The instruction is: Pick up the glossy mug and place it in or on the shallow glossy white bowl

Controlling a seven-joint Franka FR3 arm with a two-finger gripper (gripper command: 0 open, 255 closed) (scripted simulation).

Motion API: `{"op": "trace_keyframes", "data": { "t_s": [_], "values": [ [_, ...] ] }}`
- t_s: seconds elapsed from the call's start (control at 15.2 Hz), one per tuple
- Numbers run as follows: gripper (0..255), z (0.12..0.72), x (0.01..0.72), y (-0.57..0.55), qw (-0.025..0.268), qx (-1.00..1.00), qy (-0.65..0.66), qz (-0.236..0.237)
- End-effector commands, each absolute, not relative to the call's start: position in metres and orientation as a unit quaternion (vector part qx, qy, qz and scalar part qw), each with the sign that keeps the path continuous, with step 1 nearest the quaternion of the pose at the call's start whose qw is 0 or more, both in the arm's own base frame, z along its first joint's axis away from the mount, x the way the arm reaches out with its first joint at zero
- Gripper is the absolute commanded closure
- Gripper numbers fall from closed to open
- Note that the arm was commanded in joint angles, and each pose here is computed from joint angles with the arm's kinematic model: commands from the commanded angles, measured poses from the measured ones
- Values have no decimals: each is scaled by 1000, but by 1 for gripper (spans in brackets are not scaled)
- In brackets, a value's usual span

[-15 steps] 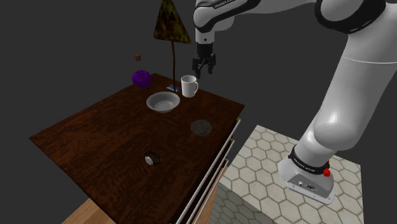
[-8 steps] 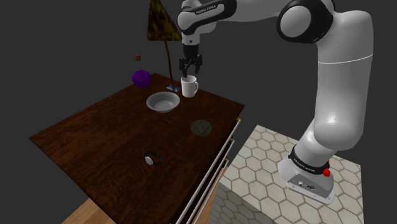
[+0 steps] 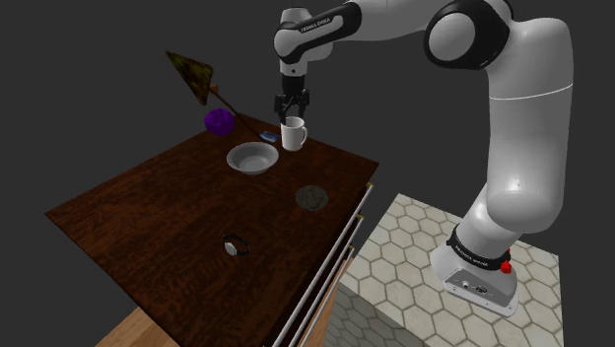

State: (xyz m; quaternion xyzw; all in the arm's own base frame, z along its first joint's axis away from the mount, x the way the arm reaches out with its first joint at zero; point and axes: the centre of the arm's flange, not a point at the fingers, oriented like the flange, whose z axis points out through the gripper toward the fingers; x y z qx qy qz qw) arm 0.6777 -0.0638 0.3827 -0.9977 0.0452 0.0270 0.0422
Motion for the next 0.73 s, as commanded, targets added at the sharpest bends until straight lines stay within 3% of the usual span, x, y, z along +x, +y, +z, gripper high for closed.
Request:
{"op": "trace_keyframes", "data": {
  "t_s": [0.0, 0.4, 0.46, 0.66],
  "values": [
    [0, 347, 671, -96, 41, -995, 71, 56],
    [0, 347, 671, -96, 41, -995, 71, 56],
    [255, 339, 669, -88, 40, -995, 71, 56],
    [255, 340, 682, -90, 40, -995, 71, 56]
  ]
}}
